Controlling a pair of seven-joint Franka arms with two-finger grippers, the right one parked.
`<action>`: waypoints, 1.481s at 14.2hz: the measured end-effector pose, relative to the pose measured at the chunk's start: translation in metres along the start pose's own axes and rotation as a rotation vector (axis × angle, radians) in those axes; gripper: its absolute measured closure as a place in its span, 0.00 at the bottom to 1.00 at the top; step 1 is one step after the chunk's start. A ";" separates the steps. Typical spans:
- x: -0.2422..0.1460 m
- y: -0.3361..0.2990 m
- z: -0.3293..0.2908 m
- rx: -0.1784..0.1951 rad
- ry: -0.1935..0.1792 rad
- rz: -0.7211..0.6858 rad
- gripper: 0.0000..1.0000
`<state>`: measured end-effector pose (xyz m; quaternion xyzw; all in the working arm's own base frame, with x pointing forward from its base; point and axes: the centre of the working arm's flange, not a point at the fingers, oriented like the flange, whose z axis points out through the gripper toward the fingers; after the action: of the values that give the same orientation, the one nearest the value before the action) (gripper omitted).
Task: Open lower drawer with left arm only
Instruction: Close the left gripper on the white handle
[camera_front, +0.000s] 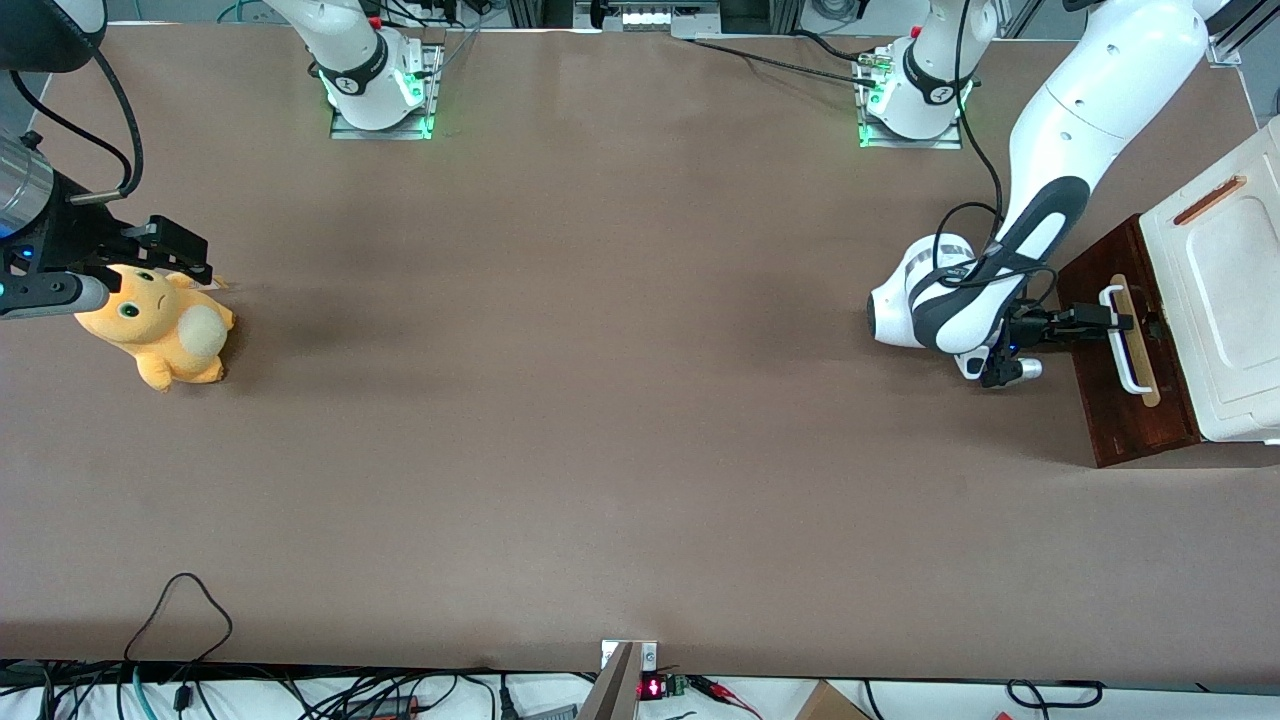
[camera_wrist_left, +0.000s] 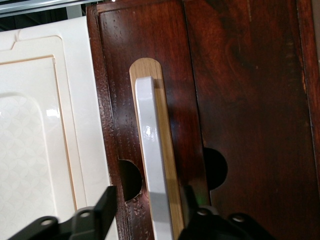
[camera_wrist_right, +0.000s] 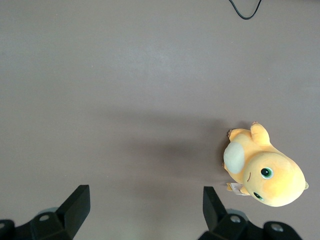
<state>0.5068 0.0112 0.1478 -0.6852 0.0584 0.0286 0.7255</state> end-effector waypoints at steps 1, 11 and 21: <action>0.001 0.000 0.002 0.005 0.004 -0.002 0.42; 0.003 0.006 0.017 0.022 0.035 -0.004 0.53; 0.002 0.010 0.015 0.017 0.041 -0.031 0.81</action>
<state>0.5086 0.0266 0.1388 -0.6803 0.0630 0.0029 0.7302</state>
